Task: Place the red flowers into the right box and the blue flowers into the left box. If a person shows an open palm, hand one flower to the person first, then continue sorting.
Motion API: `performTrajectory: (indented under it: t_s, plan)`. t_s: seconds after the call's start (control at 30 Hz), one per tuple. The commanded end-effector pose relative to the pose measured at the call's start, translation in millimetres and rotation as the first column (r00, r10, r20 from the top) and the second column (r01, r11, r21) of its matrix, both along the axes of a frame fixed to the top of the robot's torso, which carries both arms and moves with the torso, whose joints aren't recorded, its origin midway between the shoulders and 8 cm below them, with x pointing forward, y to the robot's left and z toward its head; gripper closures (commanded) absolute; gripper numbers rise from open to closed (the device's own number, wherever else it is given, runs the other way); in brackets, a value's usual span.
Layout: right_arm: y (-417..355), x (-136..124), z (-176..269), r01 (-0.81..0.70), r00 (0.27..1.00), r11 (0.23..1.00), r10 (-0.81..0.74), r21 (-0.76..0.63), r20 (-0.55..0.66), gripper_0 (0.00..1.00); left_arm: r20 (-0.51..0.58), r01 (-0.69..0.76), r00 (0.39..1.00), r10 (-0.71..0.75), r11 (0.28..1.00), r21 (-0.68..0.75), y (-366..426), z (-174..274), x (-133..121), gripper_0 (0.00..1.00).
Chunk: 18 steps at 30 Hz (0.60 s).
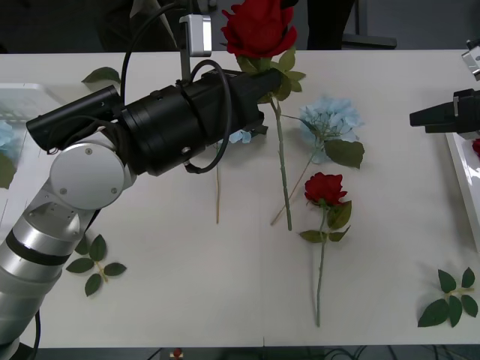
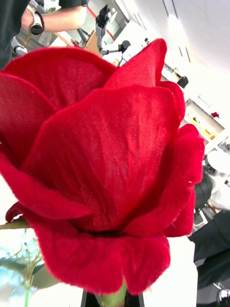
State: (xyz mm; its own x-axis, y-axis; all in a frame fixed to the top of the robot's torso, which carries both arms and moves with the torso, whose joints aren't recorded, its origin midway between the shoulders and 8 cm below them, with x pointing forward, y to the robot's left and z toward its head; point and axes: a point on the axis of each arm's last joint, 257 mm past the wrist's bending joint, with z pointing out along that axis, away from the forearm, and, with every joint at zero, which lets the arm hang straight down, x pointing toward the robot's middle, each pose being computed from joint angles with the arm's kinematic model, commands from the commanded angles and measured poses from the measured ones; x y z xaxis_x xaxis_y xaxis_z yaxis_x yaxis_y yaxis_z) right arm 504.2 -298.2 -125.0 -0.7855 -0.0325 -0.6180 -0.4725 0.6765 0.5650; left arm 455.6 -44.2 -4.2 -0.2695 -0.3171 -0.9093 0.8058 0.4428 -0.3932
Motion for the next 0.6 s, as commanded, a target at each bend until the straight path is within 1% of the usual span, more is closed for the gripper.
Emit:
performTrajectory:
  t_s: [0.03,0.13,0.33,0.53,0.6]
  plan:
    - [30.3,-13.0,15.2,-0.106,0.993,0.99,0.101,0.092,0.06,0.0,0.03,0.005,1.0,-0.003,0.997,-0.077,-12.7,33.2,3.7,1.0]
    - [47.0,-23.9,14.0,-0.155,0.985,0.976,0.141,0.156,0.098,0.0,0.028,0.003,1.0,-0.001,0.996,-0.087,-21.5,36.5,10.8,1.0]
    - [61.1,-34.2,7.5,-0.197,0.976,0.964,0.175,0.178,0.133,0.0,0.022,-0.002,1.0,0.004,0.995,-0.102,-33.4,39.9,20.8,1.0]
    - [62.1,-39.5,2.1,-0.209,0.973,0.962,0.186,0.177,0.139,0.0,0.023,-0.001,1.0,0.004,0.994,-0.107,-38.2,41.4,20.6,1.0]
    - [69.7,-45.6,1.3,-0.221,0.971,0.953,0.195,0.206,0.141,0.0,0.018,0.001,1.0,0.001,0.994,-0.107,-39.3,40.1,20.2,1.0]
